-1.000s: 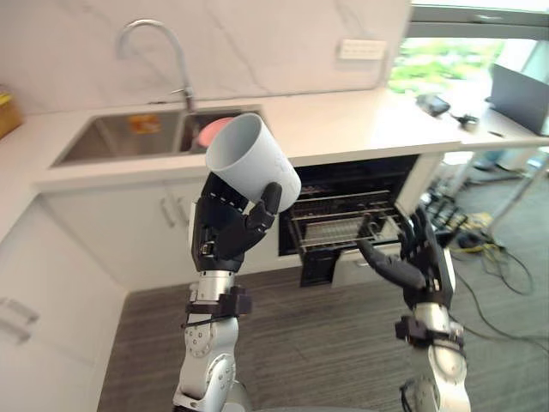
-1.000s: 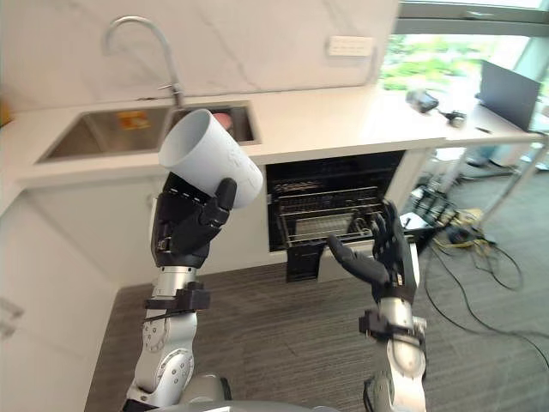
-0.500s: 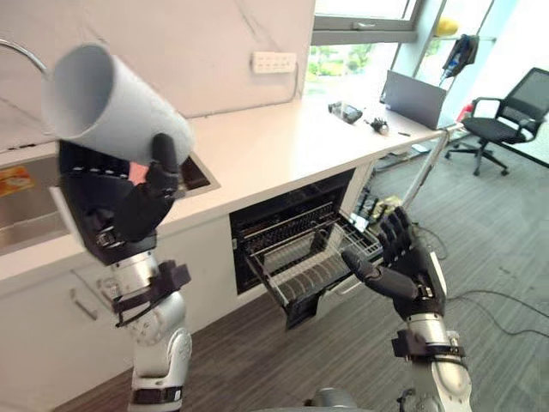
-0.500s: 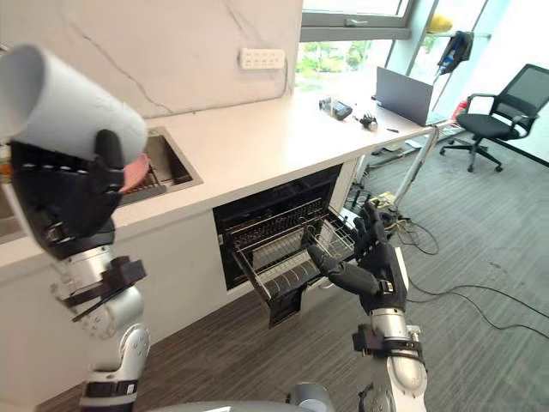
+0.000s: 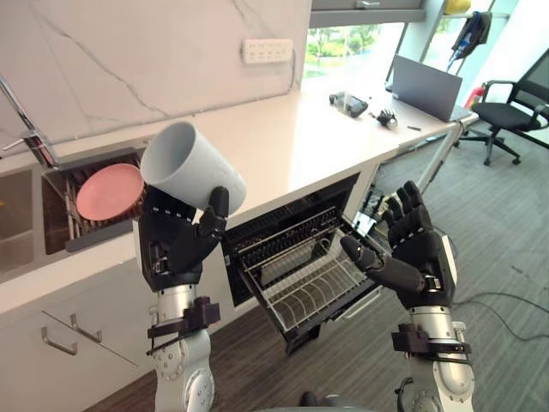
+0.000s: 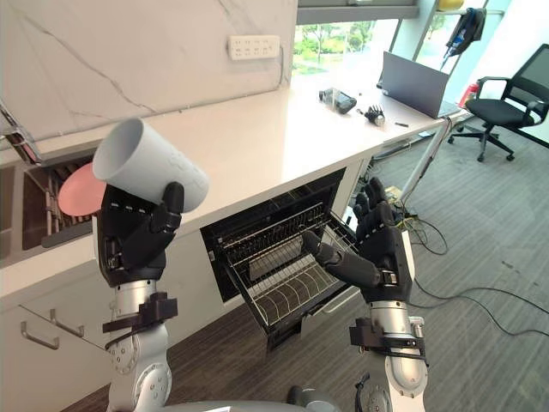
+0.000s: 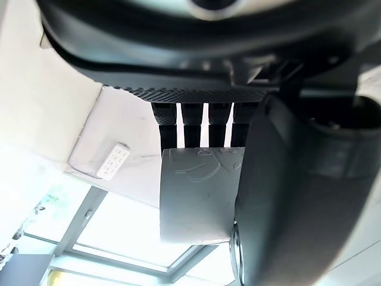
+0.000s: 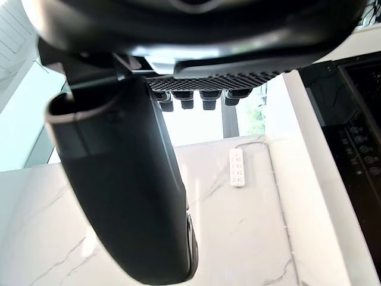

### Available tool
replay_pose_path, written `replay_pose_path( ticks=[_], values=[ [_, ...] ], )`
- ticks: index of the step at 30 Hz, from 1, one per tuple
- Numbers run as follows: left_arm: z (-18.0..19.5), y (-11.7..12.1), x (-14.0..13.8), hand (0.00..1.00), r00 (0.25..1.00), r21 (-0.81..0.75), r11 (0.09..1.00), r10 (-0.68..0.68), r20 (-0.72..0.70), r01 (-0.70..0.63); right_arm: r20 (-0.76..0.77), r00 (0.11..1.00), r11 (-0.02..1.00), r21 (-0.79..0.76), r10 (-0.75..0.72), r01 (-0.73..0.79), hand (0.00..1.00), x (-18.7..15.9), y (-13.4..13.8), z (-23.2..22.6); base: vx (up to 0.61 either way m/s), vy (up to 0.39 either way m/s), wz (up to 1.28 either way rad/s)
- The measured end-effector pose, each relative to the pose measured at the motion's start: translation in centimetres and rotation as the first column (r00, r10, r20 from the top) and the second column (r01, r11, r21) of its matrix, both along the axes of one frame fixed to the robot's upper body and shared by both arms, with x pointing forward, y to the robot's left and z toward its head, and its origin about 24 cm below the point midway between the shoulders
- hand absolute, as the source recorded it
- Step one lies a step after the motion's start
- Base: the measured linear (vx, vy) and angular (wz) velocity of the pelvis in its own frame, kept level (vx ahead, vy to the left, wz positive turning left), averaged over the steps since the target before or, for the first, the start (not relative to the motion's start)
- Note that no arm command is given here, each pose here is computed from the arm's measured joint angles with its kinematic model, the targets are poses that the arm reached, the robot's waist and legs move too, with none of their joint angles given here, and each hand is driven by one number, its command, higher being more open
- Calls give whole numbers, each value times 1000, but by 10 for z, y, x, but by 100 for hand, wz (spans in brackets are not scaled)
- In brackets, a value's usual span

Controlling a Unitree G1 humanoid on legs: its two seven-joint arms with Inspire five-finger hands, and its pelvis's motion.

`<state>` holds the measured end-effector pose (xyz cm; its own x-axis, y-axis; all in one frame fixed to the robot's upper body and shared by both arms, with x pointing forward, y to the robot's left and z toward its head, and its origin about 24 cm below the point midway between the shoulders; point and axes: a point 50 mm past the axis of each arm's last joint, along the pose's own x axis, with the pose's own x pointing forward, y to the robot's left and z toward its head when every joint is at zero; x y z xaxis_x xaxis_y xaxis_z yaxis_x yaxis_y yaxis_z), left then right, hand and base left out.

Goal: Walk over to the sink, pick up the cup, carry it to the dishwasher, place the cup inside the dishwasher, then close the dishwasher door

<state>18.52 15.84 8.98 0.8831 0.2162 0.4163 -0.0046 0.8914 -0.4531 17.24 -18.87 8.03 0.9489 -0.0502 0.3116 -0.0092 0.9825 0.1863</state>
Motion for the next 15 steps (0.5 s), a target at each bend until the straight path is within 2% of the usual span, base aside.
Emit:
replay_pose_path(
  ticks=[6,8,11,15],
  values=[
    [-12,-5,-9,0,997,46,998,-39,-62,42,78,995,995,63,67,-72,100,14,1,10,96,118,-58],
    [-12,-6,-6,0,997,95,995,-37,-73,44,97,990,993,54,100,-106,100,16,4,12,172,167,-61],
    [-16,-19,12,0,992,144,985,-76,-103,91,150,978,977,137,142,-162,100,21,3,18,115,108,-20],
    [-11,-37,21,0,987,260,953,-140,-85,158,223,954,952,186,199,-242,100,26,9,26,62,45,-2]
  ],
)
